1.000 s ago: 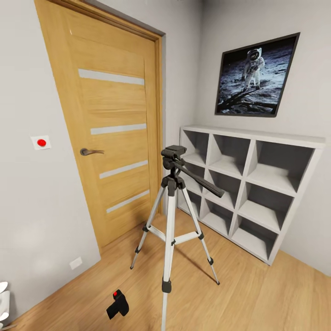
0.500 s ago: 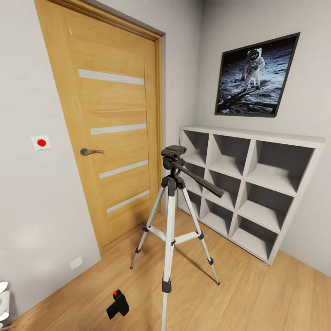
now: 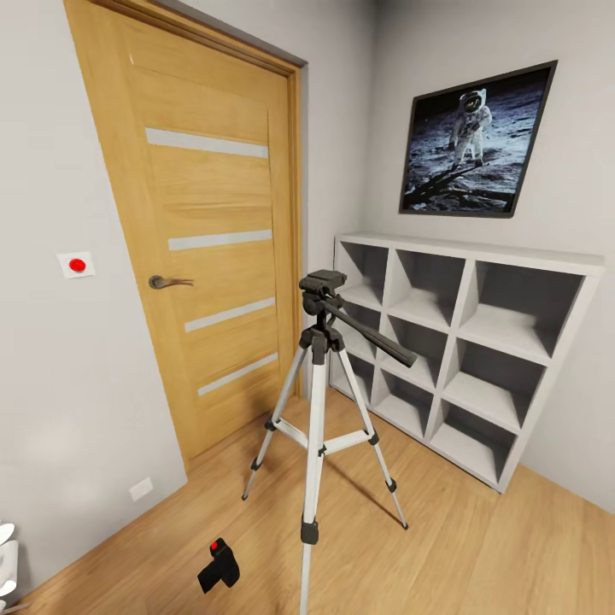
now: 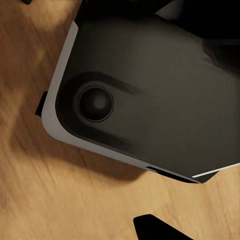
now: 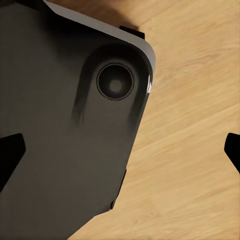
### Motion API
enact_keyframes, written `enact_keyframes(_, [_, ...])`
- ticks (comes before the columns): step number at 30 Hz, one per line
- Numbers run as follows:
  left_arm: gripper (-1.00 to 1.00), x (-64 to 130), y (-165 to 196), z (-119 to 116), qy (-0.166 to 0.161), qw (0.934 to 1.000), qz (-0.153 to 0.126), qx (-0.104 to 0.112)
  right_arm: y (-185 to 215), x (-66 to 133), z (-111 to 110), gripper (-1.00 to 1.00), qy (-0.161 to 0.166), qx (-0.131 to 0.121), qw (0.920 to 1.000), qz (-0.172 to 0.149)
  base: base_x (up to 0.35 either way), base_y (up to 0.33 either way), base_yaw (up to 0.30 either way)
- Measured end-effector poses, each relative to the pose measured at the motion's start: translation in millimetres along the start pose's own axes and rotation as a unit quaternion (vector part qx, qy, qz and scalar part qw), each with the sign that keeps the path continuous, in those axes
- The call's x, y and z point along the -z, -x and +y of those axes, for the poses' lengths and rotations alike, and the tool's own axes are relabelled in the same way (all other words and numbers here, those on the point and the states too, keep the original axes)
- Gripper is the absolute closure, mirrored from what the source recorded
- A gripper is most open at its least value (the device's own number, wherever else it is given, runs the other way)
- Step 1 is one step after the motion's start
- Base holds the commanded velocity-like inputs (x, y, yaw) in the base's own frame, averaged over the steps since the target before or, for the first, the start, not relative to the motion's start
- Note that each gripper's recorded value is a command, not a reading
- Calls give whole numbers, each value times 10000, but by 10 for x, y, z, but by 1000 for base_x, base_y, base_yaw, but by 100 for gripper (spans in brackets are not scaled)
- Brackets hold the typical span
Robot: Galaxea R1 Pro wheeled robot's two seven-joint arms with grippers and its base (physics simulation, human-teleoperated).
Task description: Attach the digital camera to the camera tripod in the bedroom.
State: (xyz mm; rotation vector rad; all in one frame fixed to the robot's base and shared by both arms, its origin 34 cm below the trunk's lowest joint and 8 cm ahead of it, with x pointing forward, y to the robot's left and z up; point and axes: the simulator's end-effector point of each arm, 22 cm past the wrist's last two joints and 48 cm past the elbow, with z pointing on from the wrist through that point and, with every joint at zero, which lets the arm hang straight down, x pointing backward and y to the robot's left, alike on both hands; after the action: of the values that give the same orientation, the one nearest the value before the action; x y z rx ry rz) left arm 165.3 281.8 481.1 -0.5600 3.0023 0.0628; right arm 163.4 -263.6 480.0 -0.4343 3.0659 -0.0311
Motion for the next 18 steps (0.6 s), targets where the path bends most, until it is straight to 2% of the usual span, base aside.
enact_keyframes(18, [-100,0,0,-3,-5,10000,0,-2,-3,0,-19,-100,-3,24,10000,-5,0,0,0])
